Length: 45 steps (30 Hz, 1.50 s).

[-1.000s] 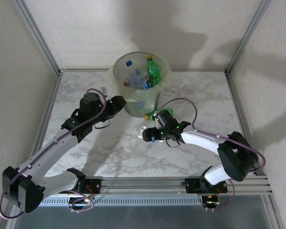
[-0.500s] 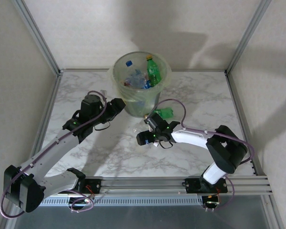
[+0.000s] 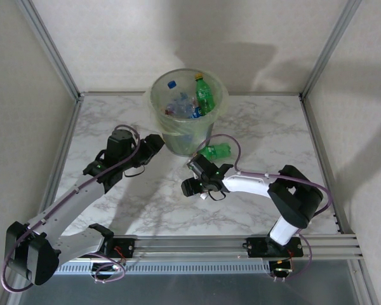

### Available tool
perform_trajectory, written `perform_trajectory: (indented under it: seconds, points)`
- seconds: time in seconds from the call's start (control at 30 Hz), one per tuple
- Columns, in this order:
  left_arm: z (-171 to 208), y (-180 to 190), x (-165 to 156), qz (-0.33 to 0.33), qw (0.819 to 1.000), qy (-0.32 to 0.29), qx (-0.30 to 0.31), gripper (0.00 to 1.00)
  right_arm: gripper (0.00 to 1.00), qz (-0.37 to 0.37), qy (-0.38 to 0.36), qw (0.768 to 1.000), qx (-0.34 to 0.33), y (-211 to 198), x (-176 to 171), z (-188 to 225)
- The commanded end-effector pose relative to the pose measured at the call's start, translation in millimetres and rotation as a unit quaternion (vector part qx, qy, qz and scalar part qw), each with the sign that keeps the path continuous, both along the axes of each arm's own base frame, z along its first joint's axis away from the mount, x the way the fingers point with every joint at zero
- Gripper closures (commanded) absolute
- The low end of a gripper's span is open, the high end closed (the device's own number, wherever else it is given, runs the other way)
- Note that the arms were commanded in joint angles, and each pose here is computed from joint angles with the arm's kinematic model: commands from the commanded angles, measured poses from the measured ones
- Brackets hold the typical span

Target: Put the plastic bottles in the bin

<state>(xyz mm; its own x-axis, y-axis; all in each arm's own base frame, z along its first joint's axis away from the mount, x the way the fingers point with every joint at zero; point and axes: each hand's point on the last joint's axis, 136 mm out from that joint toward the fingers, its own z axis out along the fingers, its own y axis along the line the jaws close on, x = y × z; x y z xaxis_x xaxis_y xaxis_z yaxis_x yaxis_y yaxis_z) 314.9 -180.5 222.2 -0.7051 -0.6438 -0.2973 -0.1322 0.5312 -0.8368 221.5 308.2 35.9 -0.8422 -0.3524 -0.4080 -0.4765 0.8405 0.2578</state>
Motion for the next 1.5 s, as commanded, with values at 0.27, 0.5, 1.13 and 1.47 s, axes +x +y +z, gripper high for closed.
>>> perform_trajectory:
  seconds: [0.27,0.5,1.13,1.47]
  points:
    - [-10.4,10.3,-5.5,0.014,1.0,0.017,0.006,0.27,0.35,0.001,-0.054,0.998,0.039,11.8,0.2,52.0]
    - [-16.1,-0.1,-13.7,-0.007,0.999,0.039,-0.017,0.26,0.36,-0.01,-0.097,0.989,0.107,16.2,4.3,115.0]
    - [10.2,-41.9,-17.0,-0.059,0.997,0.009,-0.04,0.28,0.34,0.028,-0.13,0.977,0.167,48.5,-1.6,186.1]
    - [14.4,-47.7,-15.4,-0.073,0.996,0.0,-0.047,0.34,0.34,0.036,-0.132,0.973,0.184,55.7,-7.6,201.2]
